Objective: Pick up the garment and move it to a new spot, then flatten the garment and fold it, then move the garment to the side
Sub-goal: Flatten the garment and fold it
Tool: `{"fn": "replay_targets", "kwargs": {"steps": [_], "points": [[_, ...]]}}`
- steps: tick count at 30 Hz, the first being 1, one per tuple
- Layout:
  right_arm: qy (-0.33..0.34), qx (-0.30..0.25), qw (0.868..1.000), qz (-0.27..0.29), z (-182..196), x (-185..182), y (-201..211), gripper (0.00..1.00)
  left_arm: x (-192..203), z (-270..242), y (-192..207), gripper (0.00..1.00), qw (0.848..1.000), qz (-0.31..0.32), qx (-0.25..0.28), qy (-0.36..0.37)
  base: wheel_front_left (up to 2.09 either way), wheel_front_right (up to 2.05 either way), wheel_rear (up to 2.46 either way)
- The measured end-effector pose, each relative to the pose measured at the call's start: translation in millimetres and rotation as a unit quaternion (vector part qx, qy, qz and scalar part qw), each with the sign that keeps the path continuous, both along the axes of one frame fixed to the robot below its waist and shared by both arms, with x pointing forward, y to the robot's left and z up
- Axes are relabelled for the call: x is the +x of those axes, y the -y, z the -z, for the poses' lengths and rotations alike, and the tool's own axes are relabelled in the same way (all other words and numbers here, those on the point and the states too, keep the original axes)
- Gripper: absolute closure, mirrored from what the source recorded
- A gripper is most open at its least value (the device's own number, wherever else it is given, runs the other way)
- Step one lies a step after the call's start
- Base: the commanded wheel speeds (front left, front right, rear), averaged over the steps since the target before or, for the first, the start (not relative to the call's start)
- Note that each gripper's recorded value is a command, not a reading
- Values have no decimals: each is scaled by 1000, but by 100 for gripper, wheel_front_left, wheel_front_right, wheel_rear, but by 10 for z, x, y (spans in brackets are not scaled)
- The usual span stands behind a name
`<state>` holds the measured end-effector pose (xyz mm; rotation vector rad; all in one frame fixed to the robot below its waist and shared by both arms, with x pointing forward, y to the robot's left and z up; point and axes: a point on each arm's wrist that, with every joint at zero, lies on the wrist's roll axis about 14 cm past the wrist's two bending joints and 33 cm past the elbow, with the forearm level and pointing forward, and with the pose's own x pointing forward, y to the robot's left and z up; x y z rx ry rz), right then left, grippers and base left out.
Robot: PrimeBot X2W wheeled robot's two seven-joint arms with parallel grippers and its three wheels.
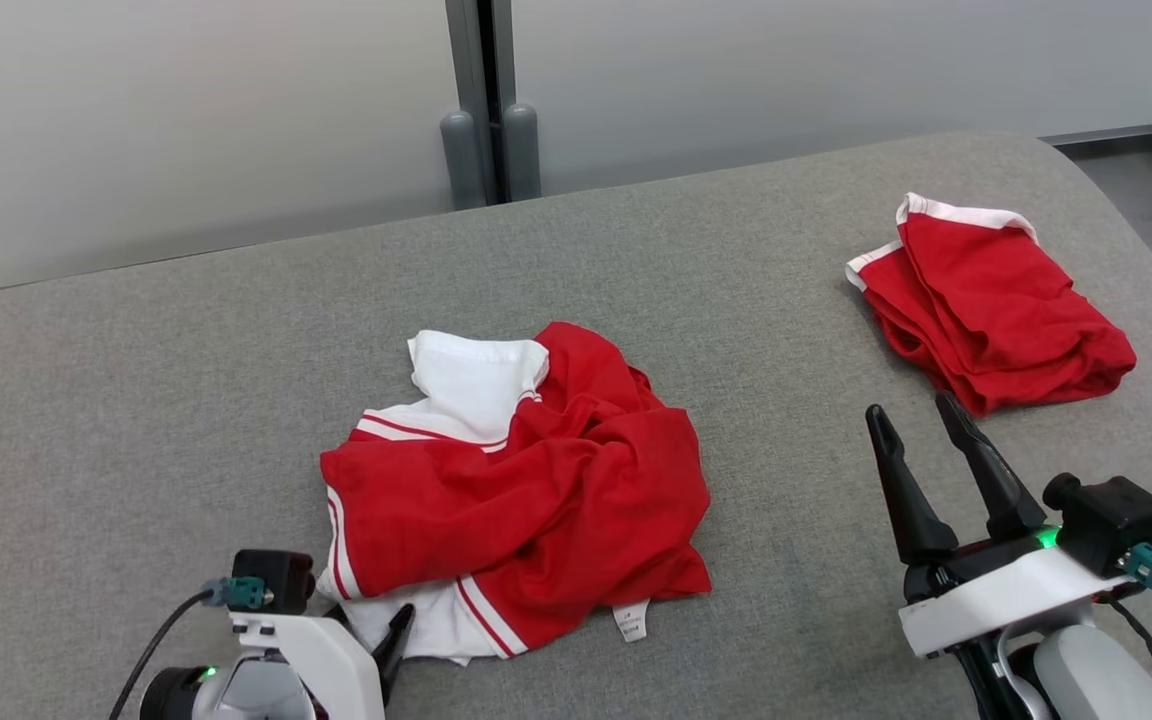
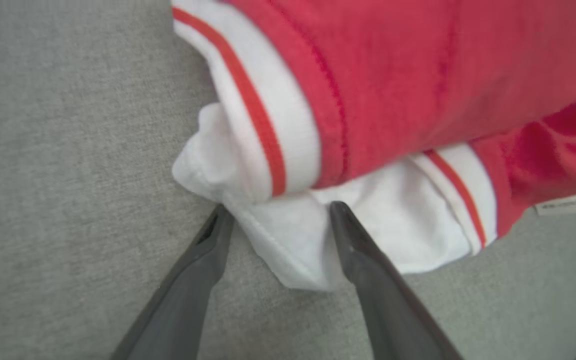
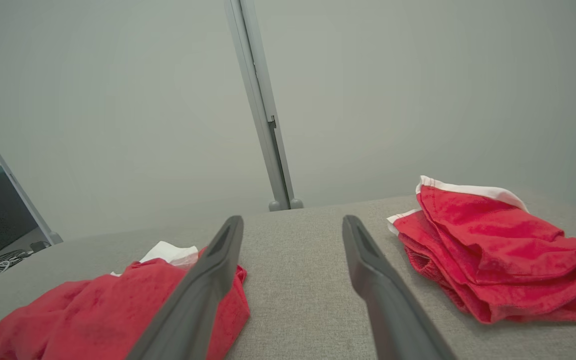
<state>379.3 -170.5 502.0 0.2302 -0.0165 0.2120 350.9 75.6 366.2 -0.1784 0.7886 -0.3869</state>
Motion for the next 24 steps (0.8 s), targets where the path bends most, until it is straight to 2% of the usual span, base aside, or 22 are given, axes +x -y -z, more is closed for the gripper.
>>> {"fn": "replay_targets", "kwargs": {"steps": [1, 2, 3, 12, 16, 23, 24], "points": [[-2, 2, 1000, 1, 14, 5, -1, 0, 41, -6, 5, 54, 1000, 0, 1, 1, 0, 0, 0], [-4, 2, 1000, 1, 24, 13, -2, 0, 72, -17, 6, 85, 1000, -3, 0, 4, 0, 0, 0], [-3, 3, 1000, 3, 24, 25, 4, 0, 78, -20, -4, 100, 1000, -4, 0, 5, 0, 0, 0], [3, 6, 1000, -25, -10, 142, -187, 0, -64, -170, -168, 100, 999, -32, -14, 21, 0, 0, 0], [7, 7, 999, -50, -28, 203, -357, 0, -162, -295, -427, 100, 997, -75, -10, 32, 0, 0, 0], [19, 7, 996, -92, -105, 332, -661, 0, -661, -182, -785, 100, 990, -137, 4, -21, 0, 0, 0], [20, 7, 995, -96, -113, 346, -695, 0, -710, -164, -818, 77, 989, -144, 6, -26, 0, 0, 0]]}}
